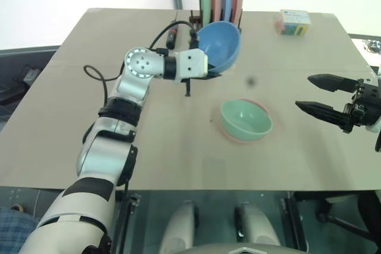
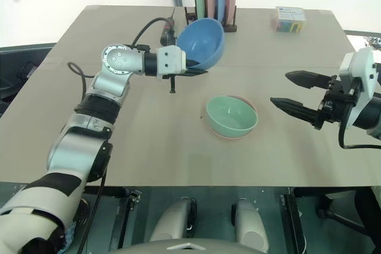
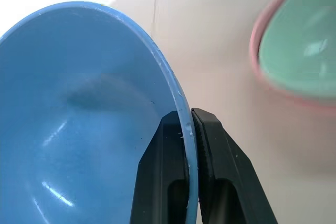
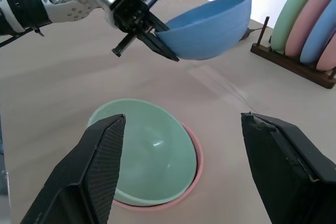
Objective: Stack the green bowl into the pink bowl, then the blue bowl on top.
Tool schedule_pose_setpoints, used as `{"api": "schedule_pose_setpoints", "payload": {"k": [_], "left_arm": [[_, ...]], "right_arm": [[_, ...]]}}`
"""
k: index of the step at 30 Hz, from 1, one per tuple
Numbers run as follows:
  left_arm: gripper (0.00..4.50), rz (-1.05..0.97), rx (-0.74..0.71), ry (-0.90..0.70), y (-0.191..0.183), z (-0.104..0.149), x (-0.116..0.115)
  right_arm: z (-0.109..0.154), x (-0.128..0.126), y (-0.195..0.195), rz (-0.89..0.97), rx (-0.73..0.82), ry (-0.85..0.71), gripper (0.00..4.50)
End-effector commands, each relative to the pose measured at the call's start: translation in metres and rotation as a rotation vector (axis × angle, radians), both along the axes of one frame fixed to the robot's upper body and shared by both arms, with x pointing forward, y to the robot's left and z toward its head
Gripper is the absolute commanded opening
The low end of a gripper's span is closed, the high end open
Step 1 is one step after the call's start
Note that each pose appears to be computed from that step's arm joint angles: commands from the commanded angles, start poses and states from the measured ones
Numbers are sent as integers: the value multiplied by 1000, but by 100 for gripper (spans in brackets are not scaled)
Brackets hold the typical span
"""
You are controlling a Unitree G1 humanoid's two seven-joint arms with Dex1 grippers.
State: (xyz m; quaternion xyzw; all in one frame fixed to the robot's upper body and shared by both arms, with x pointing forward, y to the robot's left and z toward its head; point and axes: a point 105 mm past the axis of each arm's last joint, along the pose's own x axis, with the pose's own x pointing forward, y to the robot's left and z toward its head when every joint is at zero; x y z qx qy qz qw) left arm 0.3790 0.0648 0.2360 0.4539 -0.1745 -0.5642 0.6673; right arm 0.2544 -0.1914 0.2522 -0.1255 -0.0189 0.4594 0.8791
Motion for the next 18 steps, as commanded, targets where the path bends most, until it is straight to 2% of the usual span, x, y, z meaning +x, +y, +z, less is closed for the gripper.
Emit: {"api": "schedule_pose_setpoints", "payload": {"k": [1,4,9,13,18], "left_arm": [[1,-231,4,-119,-23,11,-40],[1,-397,90,-75,-27,-4,-72],[1,-514,121,-23,-26,-7,-95],[1,-536,130,-14,-26,-11,-100],[1,-518,111,-62,-30,-9,-93]], "right_arm": [[11,-3,-1,1,-12,-55,368],[10,-3,0,-1,-13,-55,368],[10,-4,-1,-6,-11,-56,368],[10,-4,-1,-8,-10,-57,368],[9,-4,-1,-11,-11,-58,368]]}}
